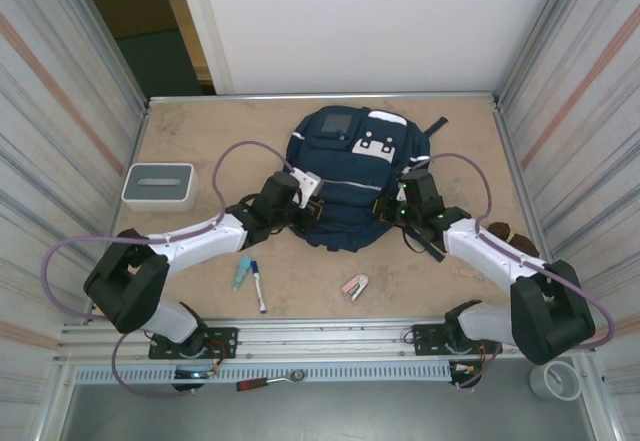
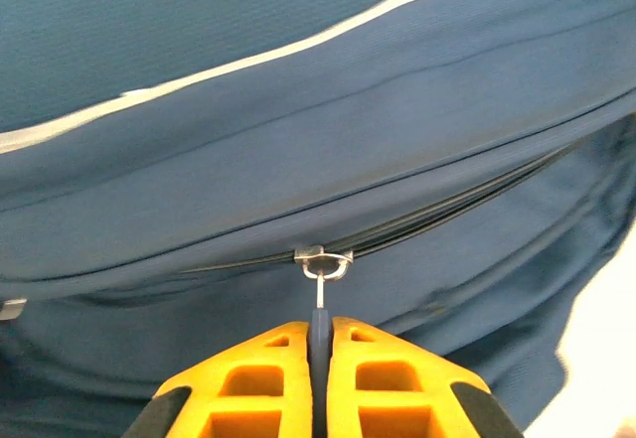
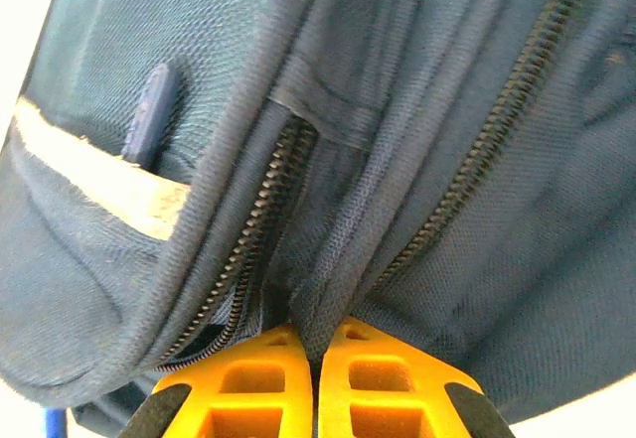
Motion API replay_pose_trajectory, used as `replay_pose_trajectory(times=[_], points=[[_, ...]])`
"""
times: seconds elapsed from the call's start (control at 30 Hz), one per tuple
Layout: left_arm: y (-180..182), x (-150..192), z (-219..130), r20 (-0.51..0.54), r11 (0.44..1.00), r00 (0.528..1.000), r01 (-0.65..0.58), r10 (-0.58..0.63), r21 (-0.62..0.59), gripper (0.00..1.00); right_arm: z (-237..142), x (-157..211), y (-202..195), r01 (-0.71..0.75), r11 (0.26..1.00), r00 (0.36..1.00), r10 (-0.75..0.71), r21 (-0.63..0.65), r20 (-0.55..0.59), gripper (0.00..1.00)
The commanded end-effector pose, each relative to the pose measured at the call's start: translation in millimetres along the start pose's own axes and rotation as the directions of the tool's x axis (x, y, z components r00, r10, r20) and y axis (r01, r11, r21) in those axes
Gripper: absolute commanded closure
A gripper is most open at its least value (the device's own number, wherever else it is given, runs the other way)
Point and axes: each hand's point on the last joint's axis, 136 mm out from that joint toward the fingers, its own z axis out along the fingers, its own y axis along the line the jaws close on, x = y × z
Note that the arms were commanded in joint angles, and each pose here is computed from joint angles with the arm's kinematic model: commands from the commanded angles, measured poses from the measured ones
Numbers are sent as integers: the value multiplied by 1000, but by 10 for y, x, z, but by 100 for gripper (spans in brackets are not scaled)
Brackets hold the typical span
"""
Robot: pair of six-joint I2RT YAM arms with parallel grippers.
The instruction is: Pack the student bag
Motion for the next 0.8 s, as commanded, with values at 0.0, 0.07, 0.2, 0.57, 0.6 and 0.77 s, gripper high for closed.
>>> replay_pose_trajectory(times=[0.0, 0.07, 0.2, 0.57, 0.6, 0.77], points=[[210, 12, -169, 0, 997, 1000, 1, -1, -83, 100, -113, -194, -243, 31, 996, 997, -37, 86, 64, 100], [168, 9, -183, 3, 998, 1000, 6, -6, -61, 100, -114, -242, -252, 31, 997, 998, -35, 75, 53, 100], [59, -22, -207, 8, 999, 1000, -9, 9, -37, 100, -58, -335, -253, 41, 998, 999, -42, 53, 4, 100], [-675, -173, -200, 51, 988, 996, -81, 75, 131, 100, 217, -641, -333, 60, 996, 997, -57, 64, -51, 100], [-733, -192, -169, 51, 986, 996, -86, 79, 141, 100, 258, -691, -327, 57, 997, 997, -54, 61, -53, 99], [-790, -246, 16, 30, 987, 997, -81, 78, 136, 100, 322, -903, -237, 46, 997, 997, -42, 57, -69, 84]])
